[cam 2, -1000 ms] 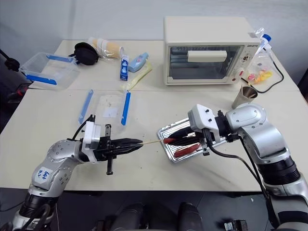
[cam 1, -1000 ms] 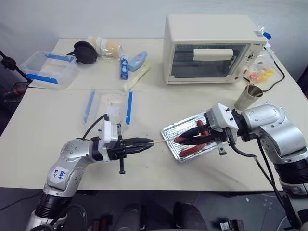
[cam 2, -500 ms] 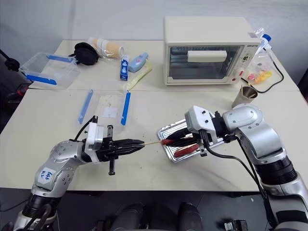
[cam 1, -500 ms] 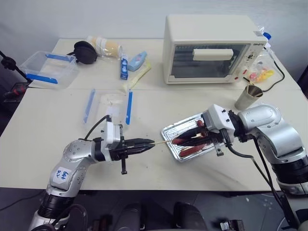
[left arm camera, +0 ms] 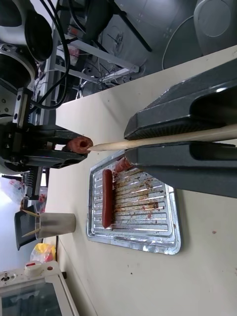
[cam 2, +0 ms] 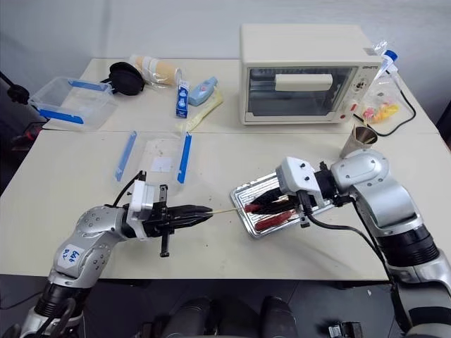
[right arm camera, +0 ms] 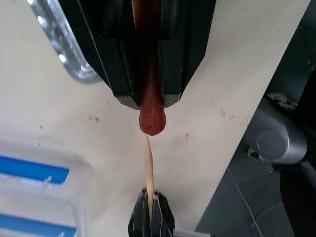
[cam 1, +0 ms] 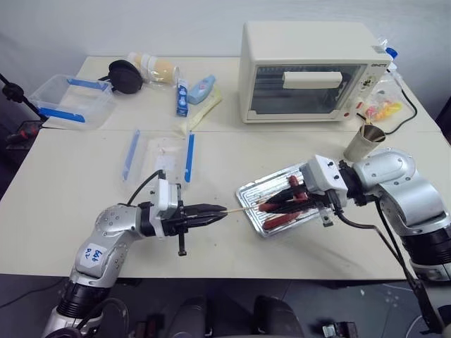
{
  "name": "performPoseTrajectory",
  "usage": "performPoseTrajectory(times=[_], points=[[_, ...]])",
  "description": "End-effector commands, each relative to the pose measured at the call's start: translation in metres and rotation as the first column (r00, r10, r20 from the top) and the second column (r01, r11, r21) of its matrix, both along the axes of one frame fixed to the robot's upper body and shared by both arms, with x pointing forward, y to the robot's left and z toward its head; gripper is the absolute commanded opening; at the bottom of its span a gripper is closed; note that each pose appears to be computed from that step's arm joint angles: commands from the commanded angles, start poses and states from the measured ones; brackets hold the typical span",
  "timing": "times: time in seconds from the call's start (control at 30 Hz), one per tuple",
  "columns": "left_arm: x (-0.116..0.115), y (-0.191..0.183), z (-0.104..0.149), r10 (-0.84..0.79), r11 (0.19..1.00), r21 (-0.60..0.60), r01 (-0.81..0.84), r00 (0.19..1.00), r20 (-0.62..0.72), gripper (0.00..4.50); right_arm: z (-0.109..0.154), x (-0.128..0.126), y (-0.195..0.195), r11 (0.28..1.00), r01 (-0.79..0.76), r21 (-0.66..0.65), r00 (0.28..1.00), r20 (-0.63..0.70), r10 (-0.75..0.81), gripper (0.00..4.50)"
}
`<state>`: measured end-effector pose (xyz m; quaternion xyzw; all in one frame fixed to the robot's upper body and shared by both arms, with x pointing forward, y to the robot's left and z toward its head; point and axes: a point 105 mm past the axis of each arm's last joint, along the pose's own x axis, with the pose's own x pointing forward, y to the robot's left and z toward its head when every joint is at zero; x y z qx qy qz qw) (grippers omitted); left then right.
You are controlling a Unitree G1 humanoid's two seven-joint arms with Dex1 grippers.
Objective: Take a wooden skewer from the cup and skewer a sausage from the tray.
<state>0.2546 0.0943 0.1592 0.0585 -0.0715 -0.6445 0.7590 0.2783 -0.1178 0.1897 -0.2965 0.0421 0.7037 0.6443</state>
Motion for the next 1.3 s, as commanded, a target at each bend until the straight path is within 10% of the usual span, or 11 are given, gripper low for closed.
performPoseTrajectory(times=[0.03, 1.3], points=[[-0.005, -0.001, 0.009, -0.016, 1.0, -0.009, 0.016, 0.999, 0.046, 0.0, 0.01, -0.001, 0.001, 1.0, -0.018, 0.018, 0.999, 0.049, 0.017, 0.44], [0.005, -0.033, 0.012, -0.097, 0.994, -0.037, 0.099, 0.994, 0.053, 0.0, 0.02, -0.02, 0.062, 0.971, -0.236, 0.032, 0.97, 0.06, 0.234, 0.44]])
